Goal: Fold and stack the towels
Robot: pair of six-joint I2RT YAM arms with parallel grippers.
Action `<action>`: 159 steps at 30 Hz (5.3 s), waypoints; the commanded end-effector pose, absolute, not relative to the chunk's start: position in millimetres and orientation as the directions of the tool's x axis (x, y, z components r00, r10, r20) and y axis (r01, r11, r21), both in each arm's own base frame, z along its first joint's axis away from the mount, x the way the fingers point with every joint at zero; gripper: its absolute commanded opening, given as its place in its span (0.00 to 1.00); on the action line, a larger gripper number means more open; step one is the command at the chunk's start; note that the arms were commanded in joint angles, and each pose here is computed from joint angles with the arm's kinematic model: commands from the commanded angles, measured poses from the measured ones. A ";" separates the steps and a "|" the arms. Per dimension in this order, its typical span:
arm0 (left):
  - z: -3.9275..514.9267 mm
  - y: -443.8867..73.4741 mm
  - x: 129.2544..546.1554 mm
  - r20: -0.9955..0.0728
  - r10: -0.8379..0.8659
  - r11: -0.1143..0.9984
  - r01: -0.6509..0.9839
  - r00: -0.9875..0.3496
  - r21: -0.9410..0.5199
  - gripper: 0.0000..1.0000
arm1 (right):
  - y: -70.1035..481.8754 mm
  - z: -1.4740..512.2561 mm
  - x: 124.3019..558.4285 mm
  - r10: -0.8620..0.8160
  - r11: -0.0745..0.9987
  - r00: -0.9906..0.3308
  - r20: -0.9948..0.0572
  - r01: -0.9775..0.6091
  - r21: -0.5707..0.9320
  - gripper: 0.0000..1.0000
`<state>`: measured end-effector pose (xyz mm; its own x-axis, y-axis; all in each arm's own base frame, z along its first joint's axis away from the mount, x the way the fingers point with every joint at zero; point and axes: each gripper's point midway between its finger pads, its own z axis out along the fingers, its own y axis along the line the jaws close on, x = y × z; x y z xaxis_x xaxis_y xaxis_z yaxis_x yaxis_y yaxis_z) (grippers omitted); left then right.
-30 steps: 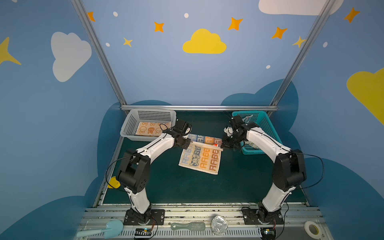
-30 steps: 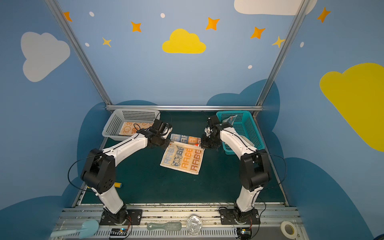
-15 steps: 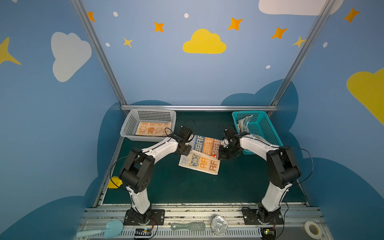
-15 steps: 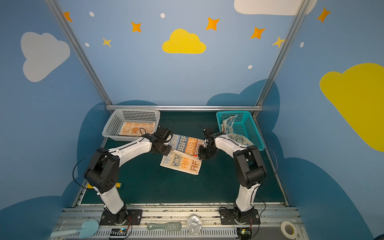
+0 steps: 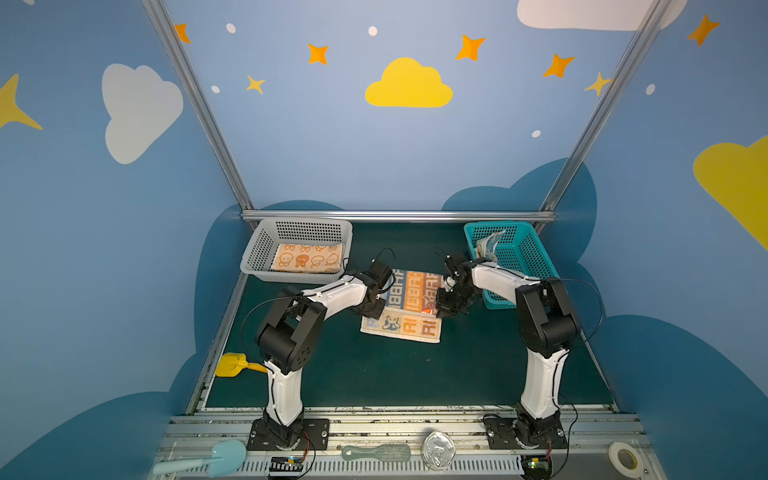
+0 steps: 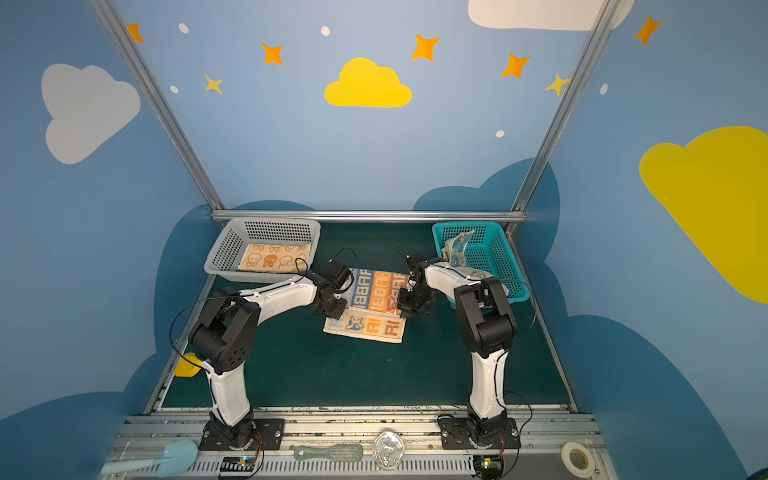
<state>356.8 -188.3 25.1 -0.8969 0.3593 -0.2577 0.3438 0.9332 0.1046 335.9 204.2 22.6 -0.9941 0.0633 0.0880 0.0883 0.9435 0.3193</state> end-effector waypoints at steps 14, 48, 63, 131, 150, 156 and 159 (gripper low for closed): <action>85.4 -187.3 378.9 -0.357 0.381 0.924 0.334 -0.853 0.187 0.03 | 174.6 93.5 378.8 0.045 0.976 -0.998 -0.032 0.037 0.214 0.00; 55.8 -175.9 339.1 -0.318 0.463 0.876 0.372 -0.827 0.307 0.06 | 180.1 32.6 280.9 0.034 0.967 -0.995 0.099 0.058 0.249 0.00; 122.2 -174.2 398.4 -0.439 0.572 0.807 0.381 -0.693 0.451 0.03 | 190.5 113.7 323.6 0.017 0.956 -0.999 -0.051 0.002 0.295 0.00; 162.4 -218.4 392.1 -0.602 0.001 0.938 0.209 -0.798 -0.276 1.00 | 277.3 84.2 312.2 0.006 0.805 -0.996 0.085 0.056 0.591 0.85; 27.9 -254.4 330.4 -0.285 -0.050 0.891 0.086 -0.957 -0.446 1.00 | 234.7 21.4 331.7 -0.043 0.910 -0.979 0.199 0.044 0.413 0.87; 43.5 -270.3 296.5 -0.288 -0.056 0.881 0.088 -0.956 -0.465 1.00 | 226.7 37.4 328.4 -0.100 0.911 -0.980 0.173 -0.020 0.411 0.87; 76.3 -253.4 311.8 -0.375 -0.079 0.902 0.093 -0.924 -0.421 1.00 | 230.2 70.2 337.3 -0.097 0.891 -0.990 0.105 -0.040 0.452 0.88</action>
